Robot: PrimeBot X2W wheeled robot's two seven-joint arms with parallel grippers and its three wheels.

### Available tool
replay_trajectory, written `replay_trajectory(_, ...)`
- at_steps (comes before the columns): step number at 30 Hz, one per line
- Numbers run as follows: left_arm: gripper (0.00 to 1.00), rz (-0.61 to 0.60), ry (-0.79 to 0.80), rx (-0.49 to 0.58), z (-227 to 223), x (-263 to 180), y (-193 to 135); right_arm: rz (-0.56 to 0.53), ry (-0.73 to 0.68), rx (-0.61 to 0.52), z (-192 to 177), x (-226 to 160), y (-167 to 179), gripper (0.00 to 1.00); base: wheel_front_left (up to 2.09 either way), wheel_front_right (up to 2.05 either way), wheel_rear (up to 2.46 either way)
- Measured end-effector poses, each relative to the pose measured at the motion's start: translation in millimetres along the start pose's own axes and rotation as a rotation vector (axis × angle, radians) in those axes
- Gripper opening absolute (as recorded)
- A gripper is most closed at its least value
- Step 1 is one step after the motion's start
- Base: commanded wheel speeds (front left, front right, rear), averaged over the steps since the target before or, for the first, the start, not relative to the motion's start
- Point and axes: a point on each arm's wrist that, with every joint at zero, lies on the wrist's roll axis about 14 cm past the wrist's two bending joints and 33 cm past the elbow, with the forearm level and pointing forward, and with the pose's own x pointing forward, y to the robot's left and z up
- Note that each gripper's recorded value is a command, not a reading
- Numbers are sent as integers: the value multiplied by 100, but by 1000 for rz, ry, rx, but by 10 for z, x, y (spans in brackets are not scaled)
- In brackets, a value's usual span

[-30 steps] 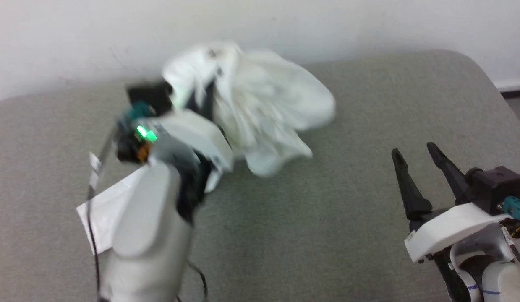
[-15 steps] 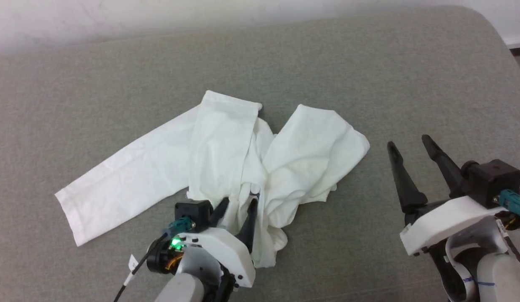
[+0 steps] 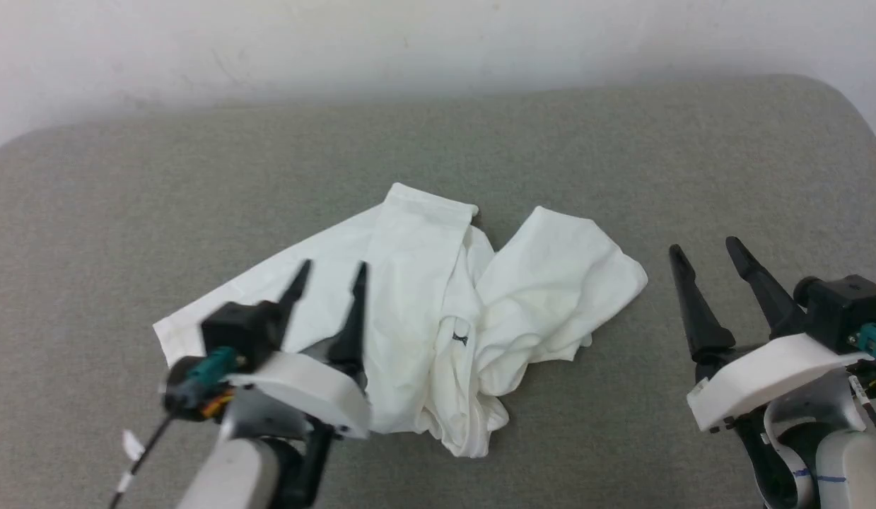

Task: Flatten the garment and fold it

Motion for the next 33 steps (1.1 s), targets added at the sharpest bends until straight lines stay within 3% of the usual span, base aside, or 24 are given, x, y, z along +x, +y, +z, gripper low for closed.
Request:
replay_trajectory(9, 100, 312, -100, 122, 346, -399, 994, 25, -33, 18, 78, -68, 88, 100, 0, 0, 0)
replay_trajectory(13, 100, 392, -100, 165, 384, -614, 1275, 28, -32, 20, 73, -113, 101, 100, 0, 0, 0)
replay_trajectory(26, 100, 442, -84, 185, 375, -1008, 1392, 88, 63, 21, -155, -218, 322, 100, 0, 0, 0)
replay_trajectory(33, 100, 464, -75, 179, 348, -1060, 1428, 253, 354, -28, -694, -100, 841, 100, 0, 0, 0)
